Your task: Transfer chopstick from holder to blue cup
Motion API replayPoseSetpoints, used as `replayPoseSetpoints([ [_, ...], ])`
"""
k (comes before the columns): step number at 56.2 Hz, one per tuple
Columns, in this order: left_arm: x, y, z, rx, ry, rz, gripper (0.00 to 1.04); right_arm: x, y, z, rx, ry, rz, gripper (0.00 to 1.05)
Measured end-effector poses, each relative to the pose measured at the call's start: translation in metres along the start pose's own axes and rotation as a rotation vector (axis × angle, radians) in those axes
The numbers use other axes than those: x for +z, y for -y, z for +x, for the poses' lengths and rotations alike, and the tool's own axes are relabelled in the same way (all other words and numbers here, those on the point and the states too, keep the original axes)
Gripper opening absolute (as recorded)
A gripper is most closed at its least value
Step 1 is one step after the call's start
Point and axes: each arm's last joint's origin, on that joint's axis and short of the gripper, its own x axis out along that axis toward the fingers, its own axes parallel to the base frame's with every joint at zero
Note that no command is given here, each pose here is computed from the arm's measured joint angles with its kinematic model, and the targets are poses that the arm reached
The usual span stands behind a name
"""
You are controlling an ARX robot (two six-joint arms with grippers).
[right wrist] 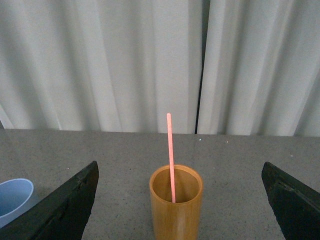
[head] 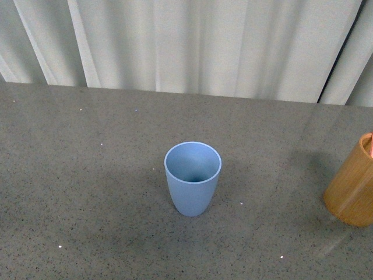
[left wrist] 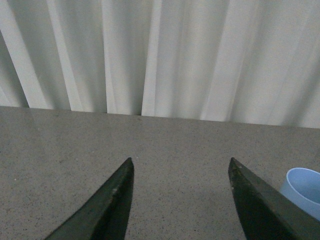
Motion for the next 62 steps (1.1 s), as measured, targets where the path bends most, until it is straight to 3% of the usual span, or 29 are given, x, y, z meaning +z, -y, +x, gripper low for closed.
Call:
replayPoseSetpoints([
  [6, 0.0, 0.0, 0.0, 0.0, 0.0, 0.0, 0.76, 0.0, 0.0, 0.0, 0.0, -0.002, 0.001, 0.95],
  [14, 0.0, 0.0, 0.0, -0.001, 0.001, 0.0, 0.99, -0.004, 0.0, 0.012, 0.042, -0.272, 0.022, 0.95],
  [27, 0.0, 0.0, 0.0, 0.0, 0.0, 0.001, 0.98, -0.004, -0.012, 0.063, 0.217, -0.333, -0.027, 0.95],
  [36, 0.0, 0.0, 0.0, 0.0, 0.0, 0.001, 0.98, -0.01, -0.027, 0.09, 0.264, -0.323, -0.124, 0.95],
  [42, 0.0, 0.0, 0.0, 0.0, 0.0, 0.001, 0.98, -0.012, -0.025, 0.109, 0.205, -0.294, -0.148, 0.95],
  [51, 0.0, 0.0, 0.0, 0.0, 0.0, 0.001, 0.98, -0.018, -0.009, 0.124, 0.025, -0.276, -0.119, 0.95],
  [62, 0.0, 0.0, 0.0, 0.0, 0.0, 0.001, 0.98, -0.024, 0.003, 0.129, -0.045, -0.265, -0.106, 0.95],
])
